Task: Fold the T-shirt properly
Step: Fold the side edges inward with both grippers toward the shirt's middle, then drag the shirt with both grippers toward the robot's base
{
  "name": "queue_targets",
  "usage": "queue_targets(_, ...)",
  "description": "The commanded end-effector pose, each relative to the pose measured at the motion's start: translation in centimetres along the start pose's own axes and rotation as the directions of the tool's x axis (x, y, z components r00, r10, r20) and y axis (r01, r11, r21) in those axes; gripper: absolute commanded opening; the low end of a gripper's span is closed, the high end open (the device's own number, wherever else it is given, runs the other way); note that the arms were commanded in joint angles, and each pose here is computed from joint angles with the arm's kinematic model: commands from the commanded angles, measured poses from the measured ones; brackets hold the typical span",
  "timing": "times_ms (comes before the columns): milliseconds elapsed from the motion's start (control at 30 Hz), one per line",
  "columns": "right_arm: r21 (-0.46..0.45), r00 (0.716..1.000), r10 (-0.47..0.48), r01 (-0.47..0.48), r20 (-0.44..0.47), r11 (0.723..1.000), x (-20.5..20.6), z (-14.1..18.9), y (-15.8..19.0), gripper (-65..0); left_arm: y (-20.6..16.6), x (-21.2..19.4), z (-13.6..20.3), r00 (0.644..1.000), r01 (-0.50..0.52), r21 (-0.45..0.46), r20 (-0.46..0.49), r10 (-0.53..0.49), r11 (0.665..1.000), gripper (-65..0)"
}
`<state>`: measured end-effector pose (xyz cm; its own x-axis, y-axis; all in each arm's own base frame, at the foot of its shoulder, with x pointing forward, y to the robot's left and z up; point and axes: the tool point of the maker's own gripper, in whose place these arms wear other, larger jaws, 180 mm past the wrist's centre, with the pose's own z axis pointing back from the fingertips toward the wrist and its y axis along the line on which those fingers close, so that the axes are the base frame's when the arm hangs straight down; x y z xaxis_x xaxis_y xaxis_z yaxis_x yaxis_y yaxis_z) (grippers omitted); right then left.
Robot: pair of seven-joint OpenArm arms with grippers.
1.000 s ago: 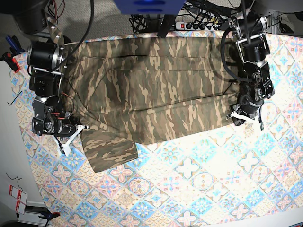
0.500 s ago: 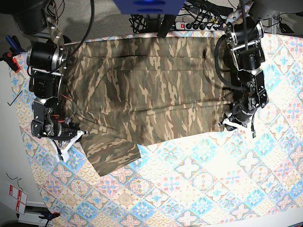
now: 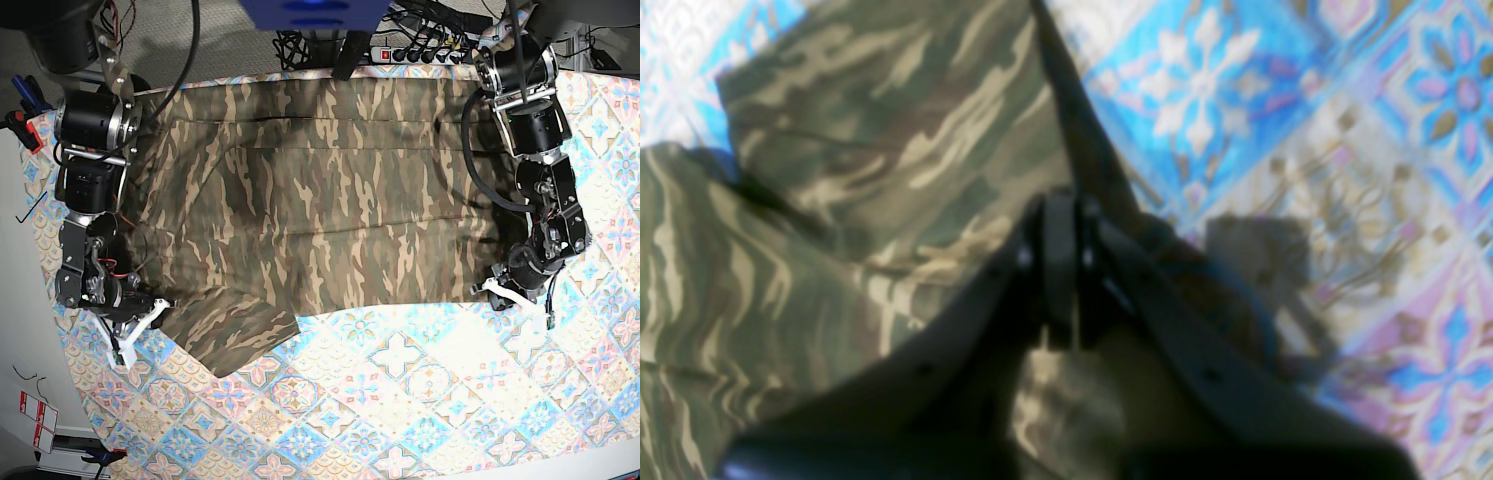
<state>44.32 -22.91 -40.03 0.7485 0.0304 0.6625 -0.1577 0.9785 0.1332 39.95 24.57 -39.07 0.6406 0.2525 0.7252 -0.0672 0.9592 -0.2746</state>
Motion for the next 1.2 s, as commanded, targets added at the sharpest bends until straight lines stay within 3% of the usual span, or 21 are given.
queue_targets(0,-0.011,0.996,0.015,-0.014,0.093,1.000,3.6,1.1,-0.6,-64.8,-0.2,2.5,0.7,0.997,0.021,-0.005,0.068,-0.020,1.000,-65.0)
queue_targets(167,-0.028,0.991,-0.014,0.018,0.136,0.999,4.7,2.1,-1.6,-64.8,-0.5,3.0,1.5,0.996,0.049,-0.003,0.078,-0.049,0.999,-65.0)
queue_targets(467,-0.047,0.991,-0.005,0.011,0.133,0.999,4.7,2.6,-2.6,-64.8,-1.0,4.5,3.1,0.986,0.099,0.008,0.130,-0.099,0.995,-65.0)
queue_targets(1167,-0.079,0.991,0.005,0.006,0.133,0.997,4.7,3.4,-4.2,-64.8,0.1,4.8,3.6,0.986,0.070,0.031,0.148,-0.074,0.997,-65.0)
